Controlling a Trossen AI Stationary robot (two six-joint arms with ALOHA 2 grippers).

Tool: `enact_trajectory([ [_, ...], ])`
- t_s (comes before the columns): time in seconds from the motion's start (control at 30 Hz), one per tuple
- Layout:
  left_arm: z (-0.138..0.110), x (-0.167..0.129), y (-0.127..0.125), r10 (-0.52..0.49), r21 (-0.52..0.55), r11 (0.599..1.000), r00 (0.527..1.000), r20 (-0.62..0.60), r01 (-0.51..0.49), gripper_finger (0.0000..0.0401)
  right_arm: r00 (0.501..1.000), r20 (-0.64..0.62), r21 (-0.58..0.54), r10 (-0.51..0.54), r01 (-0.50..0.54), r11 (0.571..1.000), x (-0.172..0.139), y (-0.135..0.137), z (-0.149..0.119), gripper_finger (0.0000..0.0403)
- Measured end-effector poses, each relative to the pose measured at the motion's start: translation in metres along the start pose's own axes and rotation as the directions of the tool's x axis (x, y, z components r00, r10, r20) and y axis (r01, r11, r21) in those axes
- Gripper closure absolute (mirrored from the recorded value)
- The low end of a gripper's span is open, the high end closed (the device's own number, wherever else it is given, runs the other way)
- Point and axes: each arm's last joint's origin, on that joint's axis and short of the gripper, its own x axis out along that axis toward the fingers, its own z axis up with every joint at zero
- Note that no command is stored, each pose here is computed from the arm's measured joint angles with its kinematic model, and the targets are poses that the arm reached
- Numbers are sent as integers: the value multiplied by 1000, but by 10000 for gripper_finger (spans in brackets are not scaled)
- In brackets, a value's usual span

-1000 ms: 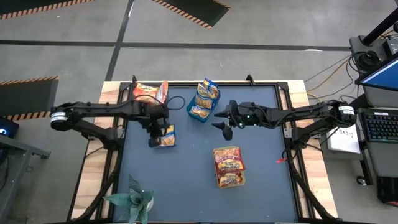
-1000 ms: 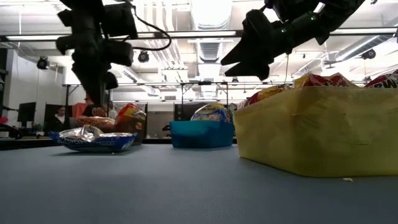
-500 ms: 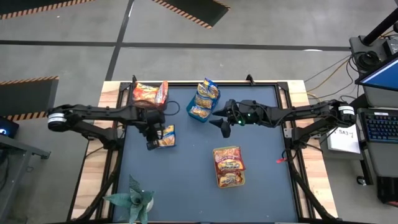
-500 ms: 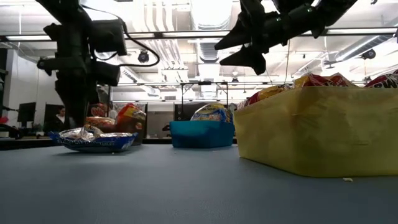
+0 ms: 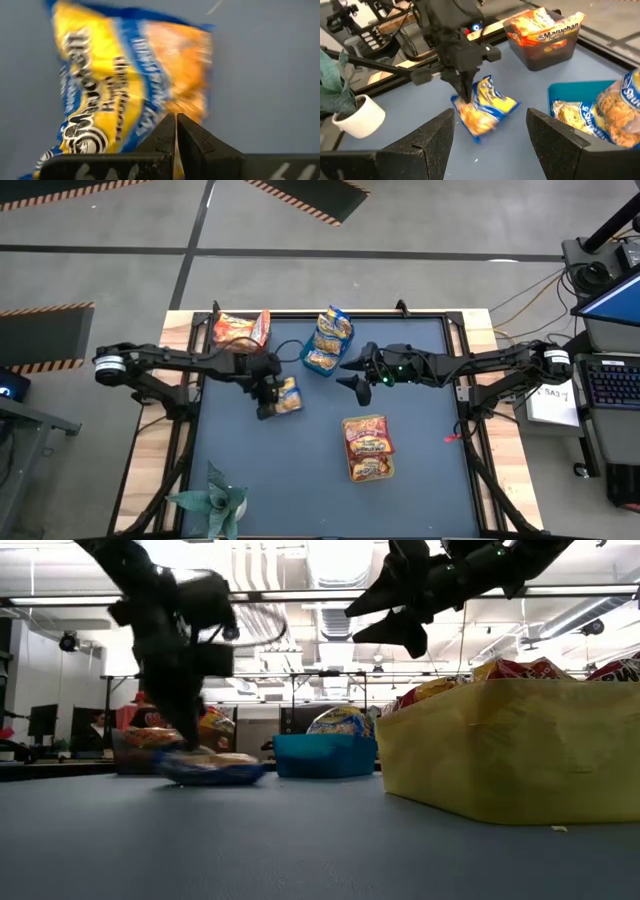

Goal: Sort Maruchan noodles
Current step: Put the blue noodle pack into the blue bin

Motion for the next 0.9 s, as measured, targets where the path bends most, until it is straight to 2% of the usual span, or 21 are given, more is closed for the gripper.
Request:
enact_trajectory([
  [0.1, 14, -10, -9, -58, 64, 996, 997, 52, 54, 401, 1000, -5, 45, -2, 2, 999, 0, 0, 0, 168],
  [0.27, 18, -29, -19, -73, 158, 986, 995, 71, 61, 401, 1000, -9, 134, -2, 4, 991, 0, 0, -1, 168],
  [0.47, 10, -23, -18, -47, 165, 986, 996, 73, 35, 401, 999, -52, 184, 7, 3, 983, 16, 2, -6, 168],
  [0.63, 2, -12, -14, -40, 154, 988, 997, 66, 29, 401, 988, -145, 213, 56, -24, 977, 49, 4, -12, 168],
  [0.73, -3, -6, -12, -24, 147, 989, 997, 70, 14, 401, 970, -241, 234, 27, 31, 972, 68, 3, -13, 168],
  [0.9, -14, 4, -7, -7, 123, 992, 997, 78, -3, 401, 914, -404, 235, -36, 142, 961, 97, 1, -20, 168],
])
